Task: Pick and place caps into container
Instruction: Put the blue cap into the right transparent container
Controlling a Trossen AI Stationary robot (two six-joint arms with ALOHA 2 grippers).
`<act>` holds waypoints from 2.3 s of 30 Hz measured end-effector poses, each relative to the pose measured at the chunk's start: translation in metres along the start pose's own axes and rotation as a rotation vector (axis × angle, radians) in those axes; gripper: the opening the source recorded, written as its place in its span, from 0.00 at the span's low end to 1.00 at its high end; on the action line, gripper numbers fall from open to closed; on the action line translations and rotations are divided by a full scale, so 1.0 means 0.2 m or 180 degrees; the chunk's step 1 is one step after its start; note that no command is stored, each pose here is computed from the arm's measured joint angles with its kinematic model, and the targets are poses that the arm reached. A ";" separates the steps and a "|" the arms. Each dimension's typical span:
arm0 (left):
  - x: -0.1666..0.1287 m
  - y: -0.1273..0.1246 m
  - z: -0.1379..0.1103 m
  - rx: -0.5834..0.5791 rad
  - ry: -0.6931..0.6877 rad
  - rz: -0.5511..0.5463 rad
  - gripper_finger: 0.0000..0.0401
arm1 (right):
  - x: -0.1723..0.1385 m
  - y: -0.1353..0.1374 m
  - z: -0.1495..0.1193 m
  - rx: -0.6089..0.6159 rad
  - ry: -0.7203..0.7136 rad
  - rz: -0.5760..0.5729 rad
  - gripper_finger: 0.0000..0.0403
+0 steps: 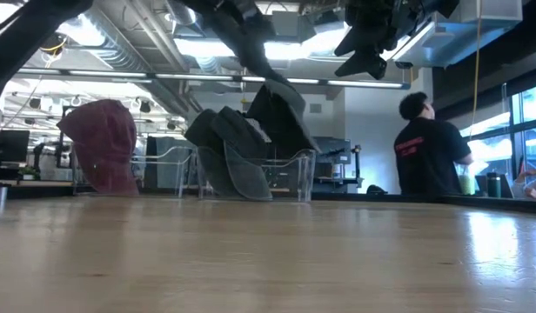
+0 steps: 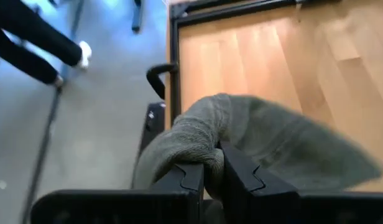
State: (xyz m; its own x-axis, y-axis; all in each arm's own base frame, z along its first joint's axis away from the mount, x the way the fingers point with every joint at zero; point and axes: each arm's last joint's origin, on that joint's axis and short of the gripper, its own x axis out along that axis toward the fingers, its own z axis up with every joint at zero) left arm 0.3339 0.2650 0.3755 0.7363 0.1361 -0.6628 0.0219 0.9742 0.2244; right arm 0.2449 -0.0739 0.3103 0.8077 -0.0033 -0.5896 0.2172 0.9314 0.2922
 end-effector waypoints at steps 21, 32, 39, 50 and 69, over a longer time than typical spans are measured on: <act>-0.05 -0.06 0.02 0.0952 0.0056 -0.0124 0.06 | 0.00 0.00 0.00 0.0122 0.0016 -0.0007 0.58; 0.05 -0.12 -0.01 0.1721 0.0586 -0.0274 0.06 | 0.00 0.00 0.00 0.0176 0.0022 0.0004 0.58; 0.05 -0.10 -0.04 0.1743 0.0897 -0.0162 0.06 | 0.01 0.02 -0.01 0.0144 0.0038 0.0041 0.58; 0.07 -0.14 -0.01 0.1681 0.0827 -0.0141 0.08 | 0.01 0.03 -0.01 0.0137 0.0045 0.0048 0.58; 0.07 -0.15 0.00 0.0937 0.0872 -0.0007 0.17 | 0.01 0.04 -0.03 0.0219 0.0148 0.0046 0.58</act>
State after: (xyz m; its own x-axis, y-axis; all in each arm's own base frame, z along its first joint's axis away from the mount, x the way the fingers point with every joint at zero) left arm 0.3431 0.2388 0.3589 0.5293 0.2158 -0.8206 0.2455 0.8868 0.3915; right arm 0.2449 -0.0655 0.3074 0.7850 0.0283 -0.6188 0.2441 0.9040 0.3510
